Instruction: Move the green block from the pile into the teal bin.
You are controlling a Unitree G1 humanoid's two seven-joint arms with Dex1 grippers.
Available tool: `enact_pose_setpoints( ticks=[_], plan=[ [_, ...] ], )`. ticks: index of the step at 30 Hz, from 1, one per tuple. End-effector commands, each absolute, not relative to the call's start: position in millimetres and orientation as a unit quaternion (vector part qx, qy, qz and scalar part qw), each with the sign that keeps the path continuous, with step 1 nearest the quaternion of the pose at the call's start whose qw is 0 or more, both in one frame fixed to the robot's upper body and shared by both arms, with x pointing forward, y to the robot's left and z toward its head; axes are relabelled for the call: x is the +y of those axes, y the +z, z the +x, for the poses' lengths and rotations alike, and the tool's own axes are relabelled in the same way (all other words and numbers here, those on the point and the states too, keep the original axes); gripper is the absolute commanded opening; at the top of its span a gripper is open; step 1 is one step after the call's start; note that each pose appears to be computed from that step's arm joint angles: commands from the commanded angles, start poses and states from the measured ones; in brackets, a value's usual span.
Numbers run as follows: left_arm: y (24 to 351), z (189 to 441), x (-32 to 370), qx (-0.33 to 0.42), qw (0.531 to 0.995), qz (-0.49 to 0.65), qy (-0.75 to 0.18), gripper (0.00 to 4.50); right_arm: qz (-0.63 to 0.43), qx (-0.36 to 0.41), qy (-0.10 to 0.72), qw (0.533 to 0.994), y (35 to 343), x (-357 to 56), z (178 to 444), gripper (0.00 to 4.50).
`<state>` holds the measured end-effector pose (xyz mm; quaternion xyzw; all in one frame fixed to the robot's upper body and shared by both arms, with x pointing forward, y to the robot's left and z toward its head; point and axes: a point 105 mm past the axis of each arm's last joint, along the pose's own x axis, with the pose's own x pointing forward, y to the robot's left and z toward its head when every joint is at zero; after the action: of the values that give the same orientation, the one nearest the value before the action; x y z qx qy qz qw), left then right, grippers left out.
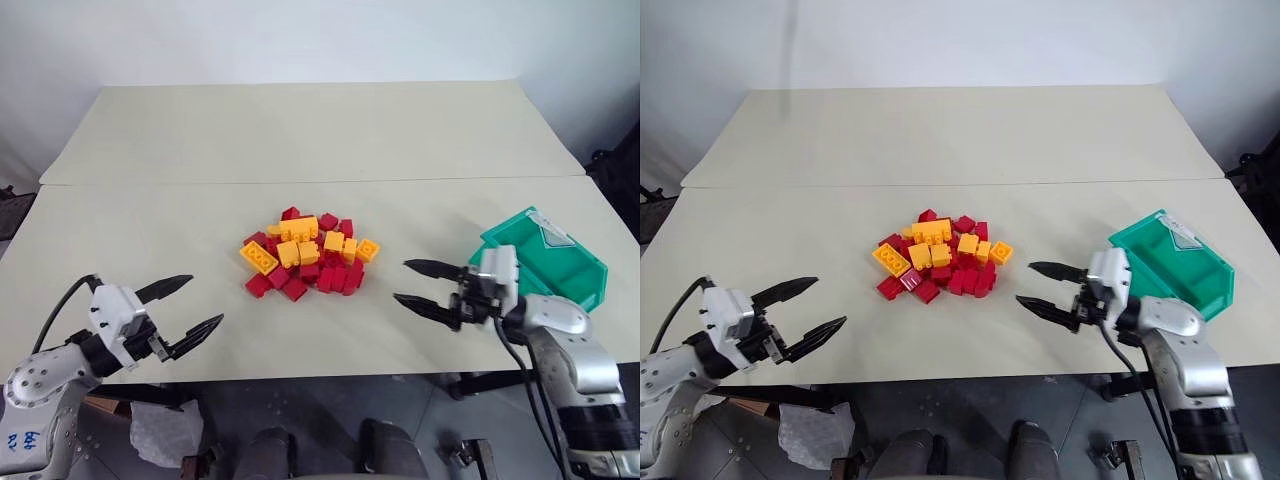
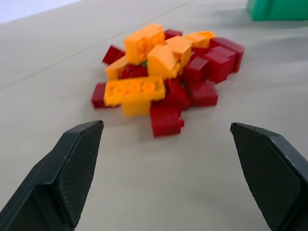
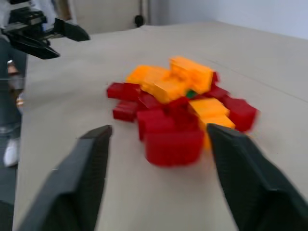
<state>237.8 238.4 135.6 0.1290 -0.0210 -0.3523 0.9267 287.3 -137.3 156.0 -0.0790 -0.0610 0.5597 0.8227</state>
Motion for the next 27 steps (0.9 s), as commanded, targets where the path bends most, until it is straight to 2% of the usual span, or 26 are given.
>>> enact_pose_setpoints(
  ticks=[1, 3, 6, 10, 16, 21, 27],
  plan=[
    [136.9, 232.7, 248.9, -0.031, 0.939, 0.125, -0.32, 4.5, -0.093, -0.057, 0.581, 0.806, 160.1, -113.7, 288.3, 1.86],
    [128.0, 225.9, 254.5, -0.021, 0.947, 0.119, -0.297, 4.5, -0.099, -0.047, 0.589, 0.8, 159.7, -97.2, 293.7, 1.12],
    [119.7, 214.9, 254.7, -0.017, 0.957, 0.105, -0.268, 4.5, -0.109, -0.026, 0.64, 0.761, 157.3, -50.9, 296.0, 0.04],
    [120.7, 210.9, 246.3, -0.023, 0.96, 0.088, -0.263, 4.5, -0.12, -0.032, 0.642, 0.756, 164.8, -1.2, 314.7, 0.04],
    [118.9, 208.0, 247.5, -0.018, 0.963, 0.085, -0.256, 4.5, -0.149, -0.015, 0.62, 0.77, 164.1, 26.4, 346.3, 0.04],
    [121.9, 210.1, 244.1, -0.026, 0.962, 0.085, -0.259, 4.5, -0.202, 0.003, 0.581, 0.788, 153.8, 21.4, 377.3, 0.04],
    [129.3, 220.2, 233.3, -0.044, 0.956, 0.086, -0.276, 4.5, -0.211, -0.022, 0.507, 0.835, 168.4, -2.6, 411.6, 0.04]
  ],
)
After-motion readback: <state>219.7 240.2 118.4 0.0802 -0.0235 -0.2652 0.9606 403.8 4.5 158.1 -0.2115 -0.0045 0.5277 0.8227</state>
